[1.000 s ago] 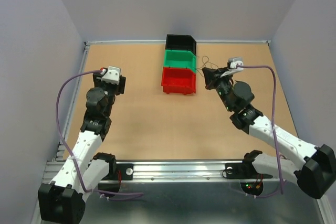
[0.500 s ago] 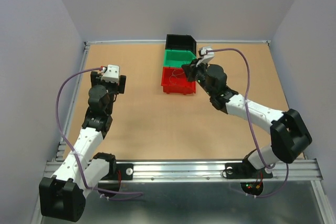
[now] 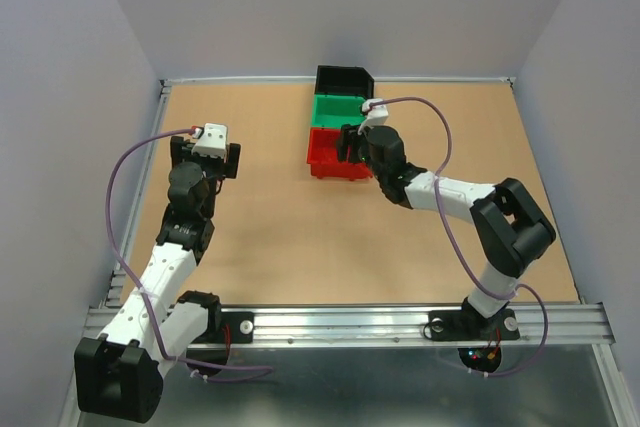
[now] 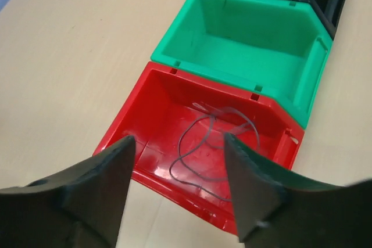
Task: Untangle the cables
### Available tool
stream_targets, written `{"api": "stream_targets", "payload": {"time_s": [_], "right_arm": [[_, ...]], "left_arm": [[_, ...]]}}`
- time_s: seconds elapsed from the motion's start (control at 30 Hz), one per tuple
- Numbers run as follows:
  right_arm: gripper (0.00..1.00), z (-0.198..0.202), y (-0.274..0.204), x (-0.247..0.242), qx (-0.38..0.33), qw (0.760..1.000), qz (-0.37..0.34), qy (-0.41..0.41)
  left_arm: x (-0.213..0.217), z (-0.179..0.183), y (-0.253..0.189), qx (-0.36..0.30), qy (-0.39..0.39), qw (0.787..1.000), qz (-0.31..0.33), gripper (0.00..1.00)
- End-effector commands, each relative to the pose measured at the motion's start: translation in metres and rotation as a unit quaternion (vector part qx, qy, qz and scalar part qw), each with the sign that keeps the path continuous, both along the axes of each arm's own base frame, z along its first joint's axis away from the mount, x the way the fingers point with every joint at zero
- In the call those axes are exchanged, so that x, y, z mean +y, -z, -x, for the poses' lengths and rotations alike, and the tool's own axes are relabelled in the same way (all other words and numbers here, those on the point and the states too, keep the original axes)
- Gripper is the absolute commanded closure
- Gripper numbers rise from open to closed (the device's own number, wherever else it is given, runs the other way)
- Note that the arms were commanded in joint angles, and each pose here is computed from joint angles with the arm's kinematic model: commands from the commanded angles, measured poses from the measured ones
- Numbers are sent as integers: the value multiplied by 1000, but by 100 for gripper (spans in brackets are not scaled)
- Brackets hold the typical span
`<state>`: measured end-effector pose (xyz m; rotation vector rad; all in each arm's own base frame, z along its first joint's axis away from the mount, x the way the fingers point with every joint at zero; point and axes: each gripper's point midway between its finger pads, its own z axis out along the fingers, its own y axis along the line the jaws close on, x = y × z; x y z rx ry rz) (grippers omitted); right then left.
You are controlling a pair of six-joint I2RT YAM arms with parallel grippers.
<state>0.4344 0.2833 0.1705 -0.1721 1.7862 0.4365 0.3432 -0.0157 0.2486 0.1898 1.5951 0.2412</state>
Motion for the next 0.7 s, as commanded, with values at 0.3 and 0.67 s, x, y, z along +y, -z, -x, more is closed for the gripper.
{"api": "stream_targets", "payload": {"time_s": [0.3, 0.67], "right_arm": [[15, 25, -46, -18, -48, 997, -60, 9], [13, 66, -62, -44, -74, 993, -88, 1]], "left_arm": [[7, -7, -1, 88, -3, 993, -76, 1], [46, 0, 114, 296, -87, 934, -179, 1]]}}
